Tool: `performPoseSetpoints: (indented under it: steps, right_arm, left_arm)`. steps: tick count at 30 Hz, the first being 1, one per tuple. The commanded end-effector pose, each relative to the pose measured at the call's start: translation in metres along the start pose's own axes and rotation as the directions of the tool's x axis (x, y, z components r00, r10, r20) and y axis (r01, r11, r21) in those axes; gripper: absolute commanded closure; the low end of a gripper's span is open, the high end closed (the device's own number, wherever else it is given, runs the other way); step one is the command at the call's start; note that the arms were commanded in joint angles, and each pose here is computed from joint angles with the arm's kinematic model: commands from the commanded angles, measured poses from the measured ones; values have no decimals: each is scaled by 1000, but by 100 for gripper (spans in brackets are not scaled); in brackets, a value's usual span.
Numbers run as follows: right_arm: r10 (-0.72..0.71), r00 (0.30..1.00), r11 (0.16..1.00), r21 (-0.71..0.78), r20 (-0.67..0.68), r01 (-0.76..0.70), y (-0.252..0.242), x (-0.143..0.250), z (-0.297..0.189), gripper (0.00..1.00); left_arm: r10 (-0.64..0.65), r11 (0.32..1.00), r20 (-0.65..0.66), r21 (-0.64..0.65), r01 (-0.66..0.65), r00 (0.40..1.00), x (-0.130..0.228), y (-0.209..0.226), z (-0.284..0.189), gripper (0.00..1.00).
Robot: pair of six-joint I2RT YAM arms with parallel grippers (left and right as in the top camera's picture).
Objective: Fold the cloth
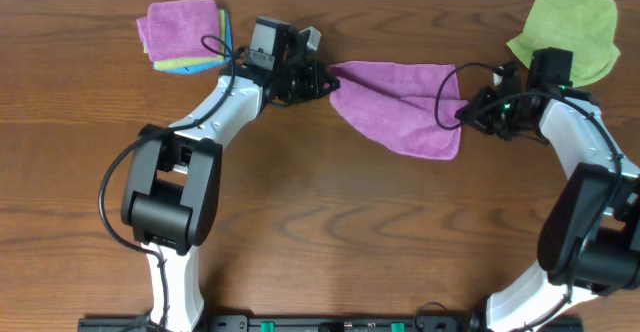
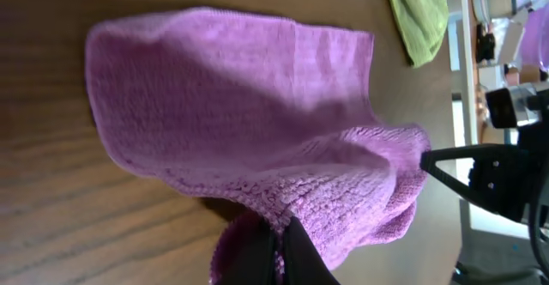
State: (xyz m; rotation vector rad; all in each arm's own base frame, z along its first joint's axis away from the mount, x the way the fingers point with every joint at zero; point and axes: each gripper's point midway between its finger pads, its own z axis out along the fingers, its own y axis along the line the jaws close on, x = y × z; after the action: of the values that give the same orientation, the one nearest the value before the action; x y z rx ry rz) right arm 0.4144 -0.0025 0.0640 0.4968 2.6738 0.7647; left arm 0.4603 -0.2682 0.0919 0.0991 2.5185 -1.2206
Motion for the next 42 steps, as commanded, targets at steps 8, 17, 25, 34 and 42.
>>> performPoseSetpoints:
  steps: [8, 17, 25, 34, 42]
  right_arm:
    - [2, 994, 999, -52, 112, 4, 25, -29, -7, 98]
    - [15, 995, 998, -56, 98, -10, 33, -25, -2, 98]
    - [77, 996, 980, 189, -37, -69, -13, 17, -5, 98]
    - [167, 976, 924, 368, -140, -105, -41, 55, -21, 99]
    - [182, 968, 896, 434, -170, -92, -51, 65, -29, 37]
  left_arm:
    - [32, 995, 92, -101, -22, 995, -23, 16, 0, 94]
    - [26, 999, 49, -29, -25, 998, -15, 4, 1, 94]
    - [-140, 984, -171, -136, 118, 975, 48, 28, -5, 94]
    - [-287, 943, -298, -257, 213, 911, 93, 34, -28, 94]
    - [-272, 933, -278, -310, 182, 921, 91, 40, -35, 93]
